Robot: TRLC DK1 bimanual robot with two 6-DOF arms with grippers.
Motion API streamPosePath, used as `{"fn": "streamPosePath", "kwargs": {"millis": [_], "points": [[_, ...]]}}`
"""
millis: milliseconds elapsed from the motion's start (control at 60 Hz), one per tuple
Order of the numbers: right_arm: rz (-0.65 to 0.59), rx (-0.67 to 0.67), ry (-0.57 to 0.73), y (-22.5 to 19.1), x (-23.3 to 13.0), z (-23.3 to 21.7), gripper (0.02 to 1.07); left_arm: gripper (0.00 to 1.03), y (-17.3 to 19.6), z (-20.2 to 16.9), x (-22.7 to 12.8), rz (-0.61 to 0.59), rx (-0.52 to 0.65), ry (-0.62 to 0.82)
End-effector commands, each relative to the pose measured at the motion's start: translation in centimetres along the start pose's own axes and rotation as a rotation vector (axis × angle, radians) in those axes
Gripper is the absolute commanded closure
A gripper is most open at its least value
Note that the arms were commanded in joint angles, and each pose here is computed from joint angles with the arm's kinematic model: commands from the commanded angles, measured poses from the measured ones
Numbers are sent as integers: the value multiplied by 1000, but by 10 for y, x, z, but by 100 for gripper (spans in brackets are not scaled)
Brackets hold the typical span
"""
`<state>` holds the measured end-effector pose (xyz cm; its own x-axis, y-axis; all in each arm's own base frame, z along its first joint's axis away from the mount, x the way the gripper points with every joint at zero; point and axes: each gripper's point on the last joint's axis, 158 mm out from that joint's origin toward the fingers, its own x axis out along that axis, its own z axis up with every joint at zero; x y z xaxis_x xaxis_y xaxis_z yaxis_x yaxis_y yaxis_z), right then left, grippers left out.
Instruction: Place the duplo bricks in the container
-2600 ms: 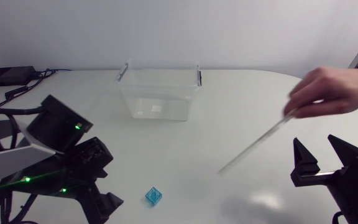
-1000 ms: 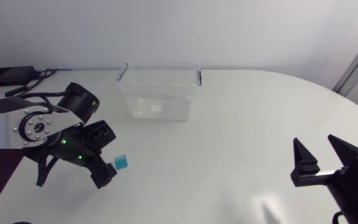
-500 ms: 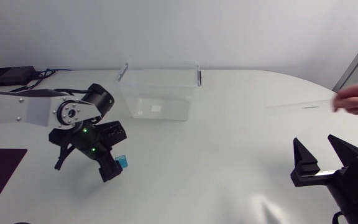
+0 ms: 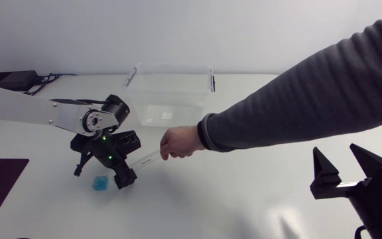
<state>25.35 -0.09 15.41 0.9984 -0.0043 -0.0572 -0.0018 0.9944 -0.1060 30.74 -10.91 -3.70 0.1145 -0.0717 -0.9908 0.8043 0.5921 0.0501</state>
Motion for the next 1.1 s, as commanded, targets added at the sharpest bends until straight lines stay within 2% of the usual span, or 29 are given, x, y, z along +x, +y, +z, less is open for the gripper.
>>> {"fn": "streamPosePath", "kwargs": {"millis": [0,267,417,600,650,1083], "points": [[10,-14,3,3,1,-6,7,8,2,7,3,-5,34,-6],[10,-14,3,3,1,-6,7,7,3,1,8,-13,21,10],[10,-14,3,3,1,-6,7,7,14,-6,-13,13,-14,-14],[10,-14,3,3,1,-6,7,6,32,-16,-44,90,-116,-66],[10,-14,5,3,1,-6,7,6,34,-27,-52,122,-172,-66],[12,-14,5,3,1,-6,7,6,31,-107,-76,178,-283,-36]]}}
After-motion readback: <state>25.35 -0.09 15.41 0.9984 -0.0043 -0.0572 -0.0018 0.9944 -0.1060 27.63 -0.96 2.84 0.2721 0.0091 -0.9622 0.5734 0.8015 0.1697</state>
